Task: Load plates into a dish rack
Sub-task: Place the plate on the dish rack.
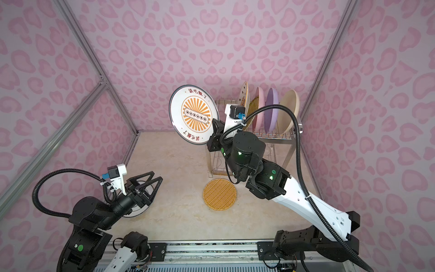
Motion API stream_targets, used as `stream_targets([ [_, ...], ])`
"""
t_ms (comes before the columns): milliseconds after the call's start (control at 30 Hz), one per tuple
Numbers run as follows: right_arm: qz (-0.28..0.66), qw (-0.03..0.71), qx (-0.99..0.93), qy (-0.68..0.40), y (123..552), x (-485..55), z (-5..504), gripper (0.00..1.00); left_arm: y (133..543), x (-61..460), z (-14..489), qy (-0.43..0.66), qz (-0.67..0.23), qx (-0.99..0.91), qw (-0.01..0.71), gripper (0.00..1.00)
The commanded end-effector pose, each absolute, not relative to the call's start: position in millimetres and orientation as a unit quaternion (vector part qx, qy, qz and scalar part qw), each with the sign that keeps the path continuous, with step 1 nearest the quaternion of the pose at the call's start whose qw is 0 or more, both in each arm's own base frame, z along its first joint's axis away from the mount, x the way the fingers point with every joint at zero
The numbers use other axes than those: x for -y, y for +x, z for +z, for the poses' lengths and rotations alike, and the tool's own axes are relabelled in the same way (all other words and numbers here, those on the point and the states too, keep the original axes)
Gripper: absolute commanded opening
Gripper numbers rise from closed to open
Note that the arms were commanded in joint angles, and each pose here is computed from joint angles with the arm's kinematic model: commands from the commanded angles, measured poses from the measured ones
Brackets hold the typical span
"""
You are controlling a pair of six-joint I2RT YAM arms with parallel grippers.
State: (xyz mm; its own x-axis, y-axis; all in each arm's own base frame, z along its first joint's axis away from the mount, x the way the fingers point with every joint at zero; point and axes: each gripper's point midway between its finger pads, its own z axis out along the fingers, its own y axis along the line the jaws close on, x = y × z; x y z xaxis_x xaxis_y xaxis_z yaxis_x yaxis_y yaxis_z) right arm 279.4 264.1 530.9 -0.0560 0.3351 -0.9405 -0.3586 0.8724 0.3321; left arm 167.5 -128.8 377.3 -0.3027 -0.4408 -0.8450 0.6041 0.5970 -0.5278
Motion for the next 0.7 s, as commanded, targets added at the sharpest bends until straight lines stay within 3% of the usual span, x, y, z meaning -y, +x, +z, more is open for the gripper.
stream_targets([
  [0,0.172,0.709,-0.683,0.028,295.0,-237.1,538.8,0.00,157.9,132.9,404.5,0.122,-0.438,-0.615,0.645,0.97],
  [400,-0.074,0.731,-0.656,0.170,329.1,-161.4,556.2,0.00,180.8,143.8,368.9,0.129,-0.435,-0.632,0.628,0.97],
  [667,-0.187,0.708,-0.644,0.223,352.0,-171.8,543.9,0.00,182.4,148.7,362.6,0.142,-0.435,-0.642,0.614,0.97],
])
